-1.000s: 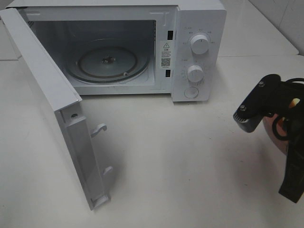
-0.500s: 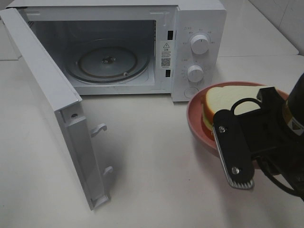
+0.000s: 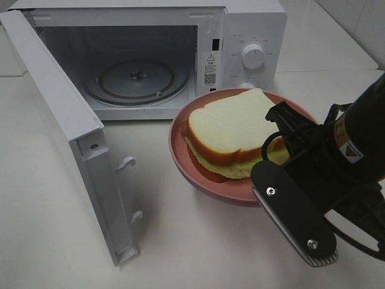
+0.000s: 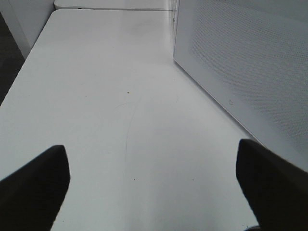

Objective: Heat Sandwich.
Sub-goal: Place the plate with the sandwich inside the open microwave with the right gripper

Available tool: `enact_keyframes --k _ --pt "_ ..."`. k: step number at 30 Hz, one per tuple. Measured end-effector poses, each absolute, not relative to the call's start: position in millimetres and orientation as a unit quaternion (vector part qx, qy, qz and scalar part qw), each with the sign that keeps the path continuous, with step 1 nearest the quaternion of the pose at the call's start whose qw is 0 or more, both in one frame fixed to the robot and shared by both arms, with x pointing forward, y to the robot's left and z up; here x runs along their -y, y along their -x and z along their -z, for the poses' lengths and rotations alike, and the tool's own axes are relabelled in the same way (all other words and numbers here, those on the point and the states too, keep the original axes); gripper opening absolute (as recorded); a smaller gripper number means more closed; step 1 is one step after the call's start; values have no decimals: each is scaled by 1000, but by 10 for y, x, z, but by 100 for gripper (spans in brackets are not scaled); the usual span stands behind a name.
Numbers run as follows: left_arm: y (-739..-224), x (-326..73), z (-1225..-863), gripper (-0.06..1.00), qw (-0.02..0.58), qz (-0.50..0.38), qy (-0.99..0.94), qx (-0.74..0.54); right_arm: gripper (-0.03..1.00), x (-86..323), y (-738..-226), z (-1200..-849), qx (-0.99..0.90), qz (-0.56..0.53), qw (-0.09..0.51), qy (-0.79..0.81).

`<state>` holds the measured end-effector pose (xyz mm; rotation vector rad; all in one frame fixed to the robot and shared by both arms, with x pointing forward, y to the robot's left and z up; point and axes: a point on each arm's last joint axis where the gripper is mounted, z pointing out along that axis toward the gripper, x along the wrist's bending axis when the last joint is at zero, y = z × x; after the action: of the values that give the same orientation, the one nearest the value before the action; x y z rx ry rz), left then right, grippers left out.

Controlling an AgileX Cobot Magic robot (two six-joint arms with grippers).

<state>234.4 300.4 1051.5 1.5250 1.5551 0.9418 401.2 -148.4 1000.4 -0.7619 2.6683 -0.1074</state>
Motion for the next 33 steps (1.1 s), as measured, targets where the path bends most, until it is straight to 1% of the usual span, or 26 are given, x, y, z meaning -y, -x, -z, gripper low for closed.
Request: enact_keyframes --k 6,12,15,17,19,24,28,33 --pt "-2344 -3004 -10515 86 375 -368 -596 -608 3 1455 -4027 -9996 -937 33 188 293" --pt "-2344 -3004 -10515 86 375 -368 -596 -608 3 1353 -4103 -9853 -933 38 173 313" --pt "-2344 -3004 -10515 86 375 -368 -596 -608 3 1295 -4164 -9842 -931 30 182 314" --pt "-2344 -3004 -10515 86 375 -368 -596 -608 3 1205 -4299 -9841 -928 15 200 314" --pt "-2344 -3004 -10515 86 375 -368 -596 -608 3 1154 -4391 -9846 -925 14 206 318" --pt "-2344 -3004 -10515 86 375 -368 -596 -608 3 1055 -4549 -9803 -922 18 202 331" --pt "-2344 -3007 -10515 86 374 -369 -596 -608 3 869 -4735 -9769 -916 -6 204 344" --pt "-2344 -3020 -10515 86 368 -375 -596 -608 3 782 -4869 -9731 -915 -5 203 350"
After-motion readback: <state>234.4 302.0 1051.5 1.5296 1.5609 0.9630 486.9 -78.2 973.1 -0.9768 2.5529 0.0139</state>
